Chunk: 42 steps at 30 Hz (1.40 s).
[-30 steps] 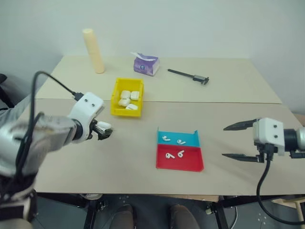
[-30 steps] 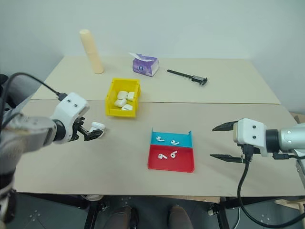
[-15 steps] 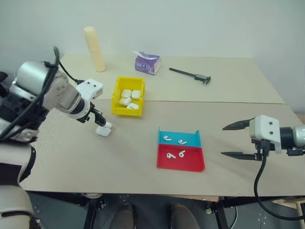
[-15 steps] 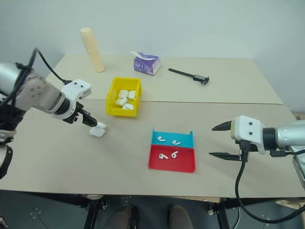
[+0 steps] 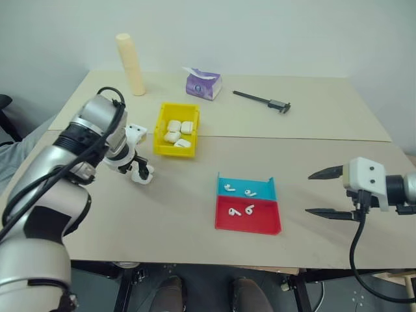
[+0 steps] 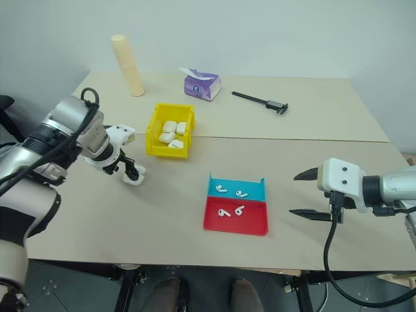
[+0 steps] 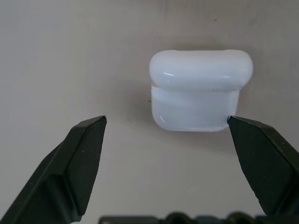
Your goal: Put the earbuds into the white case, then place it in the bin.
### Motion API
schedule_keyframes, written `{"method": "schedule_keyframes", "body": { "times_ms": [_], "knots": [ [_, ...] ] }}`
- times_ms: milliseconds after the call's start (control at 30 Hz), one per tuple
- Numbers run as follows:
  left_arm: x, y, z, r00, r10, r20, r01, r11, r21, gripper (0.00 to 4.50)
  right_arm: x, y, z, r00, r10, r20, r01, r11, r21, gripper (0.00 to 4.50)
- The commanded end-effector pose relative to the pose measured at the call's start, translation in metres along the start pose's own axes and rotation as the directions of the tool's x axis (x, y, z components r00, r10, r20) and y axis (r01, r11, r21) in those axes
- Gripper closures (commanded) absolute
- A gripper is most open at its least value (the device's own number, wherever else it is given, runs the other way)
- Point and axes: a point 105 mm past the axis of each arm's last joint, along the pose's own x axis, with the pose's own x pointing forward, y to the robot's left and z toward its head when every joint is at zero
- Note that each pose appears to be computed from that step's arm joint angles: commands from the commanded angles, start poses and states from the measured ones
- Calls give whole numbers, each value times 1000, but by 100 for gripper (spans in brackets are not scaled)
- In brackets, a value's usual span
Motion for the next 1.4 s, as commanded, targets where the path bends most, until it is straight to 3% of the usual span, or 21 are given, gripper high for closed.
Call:
{"method": "schedule_keyframes", "body": {
  "times_ms": [33,933,1033,1167,1400],
  "knots": [
    [-5,0,5,999,-33,5,33,999,-14,0,-5,-3,4,999,-33,-15,32,999,-30,4],
    [14,-4,-8,991,-112,-80,107,993,-58,0,0,2,-9,995,-58,-86,55,998,-33,4],
    [17,-2,-9,990,-109,-84,105,993,-60,59,1,3,-12,994,-54,-98,51,998,-33,0],
    [20,2,-10,992,-90,-83,84,994,-68,174,1,2,-10,994,-64,-93,61,998,-34,0],
    [14,-1,1,994,-102,-25,102,995,0,174,-2,0,-9,993,-76,-91,73,997,-41,0]
  ]
}}
